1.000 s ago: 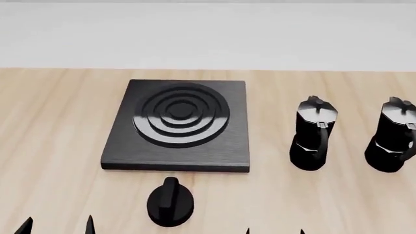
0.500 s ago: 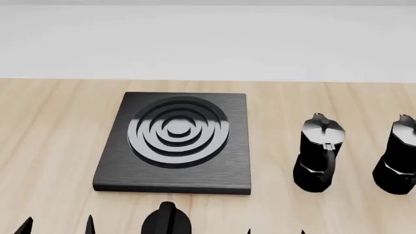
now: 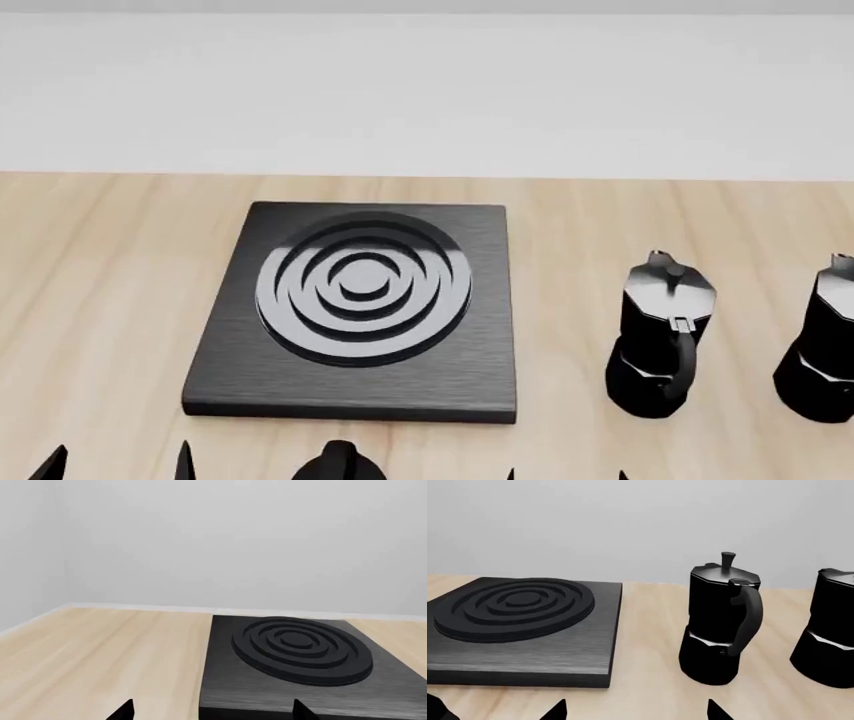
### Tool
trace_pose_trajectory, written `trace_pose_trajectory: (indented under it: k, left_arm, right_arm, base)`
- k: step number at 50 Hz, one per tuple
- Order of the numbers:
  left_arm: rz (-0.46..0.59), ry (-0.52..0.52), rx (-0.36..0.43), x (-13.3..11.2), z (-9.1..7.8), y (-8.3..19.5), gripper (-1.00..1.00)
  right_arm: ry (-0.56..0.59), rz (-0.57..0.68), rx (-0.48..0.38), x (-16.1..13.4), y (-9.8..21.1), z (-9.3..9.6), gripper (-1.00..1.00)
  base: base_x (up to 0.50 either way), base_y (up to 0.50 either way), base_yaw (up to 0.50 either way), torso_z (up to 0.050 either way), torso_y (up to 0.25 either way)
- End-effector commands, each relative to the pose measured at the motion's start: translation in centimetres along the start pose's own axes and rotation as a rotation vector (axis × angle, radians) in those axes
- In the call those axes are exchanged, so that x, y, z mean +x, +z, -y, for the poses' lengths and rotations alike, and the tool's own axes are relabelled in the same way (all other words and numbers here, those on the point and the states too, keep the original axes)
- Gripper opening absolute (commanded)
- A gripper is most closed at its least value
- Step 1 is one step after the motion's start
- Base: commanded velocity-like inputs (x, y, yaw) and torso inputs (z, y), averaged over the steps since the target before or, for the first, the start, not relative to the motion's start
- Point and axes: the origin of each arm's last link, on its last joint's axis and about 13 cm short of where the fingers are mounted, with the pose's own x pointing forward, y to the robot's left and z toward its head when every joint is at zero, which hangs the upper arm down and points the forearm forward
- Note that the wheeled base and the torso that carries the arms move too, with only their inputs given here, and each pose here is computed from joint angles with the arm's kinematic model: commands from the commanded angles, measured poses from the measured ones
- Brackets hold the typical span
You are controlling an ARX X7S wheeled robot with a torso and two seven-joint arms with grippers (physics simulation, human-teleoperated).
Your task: Put the right moka pot on the stove.
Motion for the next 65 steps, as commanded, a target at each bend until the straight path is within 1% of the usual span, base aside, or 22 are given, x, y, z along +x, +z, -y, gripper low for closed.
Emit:
trace_pose_trajectory:
  k: [1,13,19,21,22,23,24,27,32,33,34,36,38,42,47,49,51,54,57,58,65]
  left_arm:
    - [0.001,-0.001,-0.001,0.0,0.0,0.0,1.00]
    - [0.004,-0.004,-0.001,0.0,0.0,0.1,1.00]
    - [0.013,-0.007,-0.008,-0.1,0.0,0.1,1.00]
    - [0.008,-0.006,0.008,0.1,0.0,0.2,1.00]
    - [-0.006,-0.028,-0.009,-0.1,0.1,0.4,1.00]
    - [-0.044,-0.054,-0.061,-0.4,0.1,1.0,1.00]
    - [-0.024,-0.037,-0.034,-0.5,0.2,1.7,1.00]
    - [0.014,-0.035,-0.018,-0.7,0.2,4.1,1.00]
    - [0.032,-0.055,-0.018,-0.8,0.1,7.6,1.00]
    - [0.043,-0.059,-0.019,-0.9,0.1,8.6,1.00]
    - [0.056,-0.061,-0.013,-0.9,0.0,9.0,1.00]
    - [0.067,-0.082,-0.023,-1.2,0.1,10.6,1.00]
    - [0.090,-0.090,0.001,-1.2,0.1,11.6,1.00]
    - [0.098,-0.110,0.003,-1.4,0.2,13.6,1.00]
    - [0.139,-0.111,0.033,-1.7,0.2,16.0,1.00]
    - [0.149,-0.116,0.012,-1.9,0.2,17.1,1.00]
    - [0.164,-0.122,0.013,-2.1,0.2,17.9,1.00]
    - [0.180,-0.135,0.006,-2.5,0.3,18.8,1.00]
    - [0.170,-0.150,0.001,-2.5,0.4,18.5,1.00]
    - [0.168,-0.151,0.005,-2.5,0.4,18.1,1.00]
    - [0.168,-0.151,0.005,-2.5,0.4,18.1,1.00]
  right_arm:
    - [0.001,-0.001,-0.002,0.0,0.0,0.0,1.00]
    - [0.002,0.009,0.007,-0.1,0.4,0.1,1.00]
    - [-0.004,0.030,0.006,-0.2,1.5,0.5,1.00]
    - [-0.007,0.034,0.005,-0.2,2.2,0.6,1.00]
    - [-0.007,0.037,0.005,-0.3,2.5,0.7,1.00]
    - [-0.006,0.043,0.001,-0.3,2.9,0.8,1.00]
    - [-0.007,0.042,0.002,-0.3,3.2,0.9,1.00]
    - [-0.007,0.054,-0.008,-0.4,4.3,1.0,1.00]
    - [-0.003,0.063,-0.005,-0.9,6.2,1.3,1.00]
    - [-0.002,0.067,-0.012,-0.9,6.7,1.5,1.00]
    - [-0.002,0.076,-0.012,-1.0,7.0,1.5,1.00]
    - [0.002,0.095,-0.015,-1.3,8.2,1.7,1.00]
    - [0.012,0.106,-0.020,-1.4,8.8,1.7,1.00]
    - [0.008,0.124,-0.019,-1.9,10.2,2.0,1.00]
    - [0.005,0.138,-0.021,-2.2,11.5,2.3,1.00]
    - [0.008,0.147,-0.025,-2.5,11.9,2.3,1.00]
    - [0.012,0.147,-0.035,-2.7,12.2,2.2,1.00]
    - [0.018,0.147,-0.036,-2.9,12.6,2.2,1.00]
    - [0.021,0.150,-0.048,-3.0,12.7,2.0,1.00]
    - [0.025,0.147,-0.035,-2.9,12.7,2.0,1.00]
    - [0.025,0.147,-0.035,-2.9,12.7,2.0,1.00]
  base:
    - [0.19,0.00,0.00,0.000,0.000]
    - [0.06,0.00,0.00,0.000,0.000]
    - [0.00,0.00,0.00,0.000,0.000]
    - [0.00,0.00,0.00,0.000,0.000]
    - [0.00,0.00,0.00,0.000,0.010]
    - [0.00,0.00,0.00,0.000,0.000]
    - [0.00,0.00,0.00,0.000,0.000]
    - [0.00,0.00,0.00,0.000,0.000]
    - [0.00,0.00,0.00,0.000,0.000]
    - [0.00,0.00,0.00,0.000,0.000]
    - [0.00,0.00,0.00,0.000,0.000]
    - [0.00,0.00,0.00,0.000,0.000]
    - [0.00,0.00,0.00,0.000,0.000]
    - [0.00,0.00,0.00,0.000,0.000]
    - [0.00,0.00,0.00,0.000,0.000]
    - [0.00,0.00,0.00,0.000,0.000]
    - [0.00,0.00,0.00,0.000,0.000]
    - [0.00,0.00,0.00,0.000,0.000]
    - [0.00,0.00,0.00,0.000,0.000]
    - [0.00,0.00,0.00,0.000,0.000]
    - [0.00,0.00,0.00,0.000,0.000]
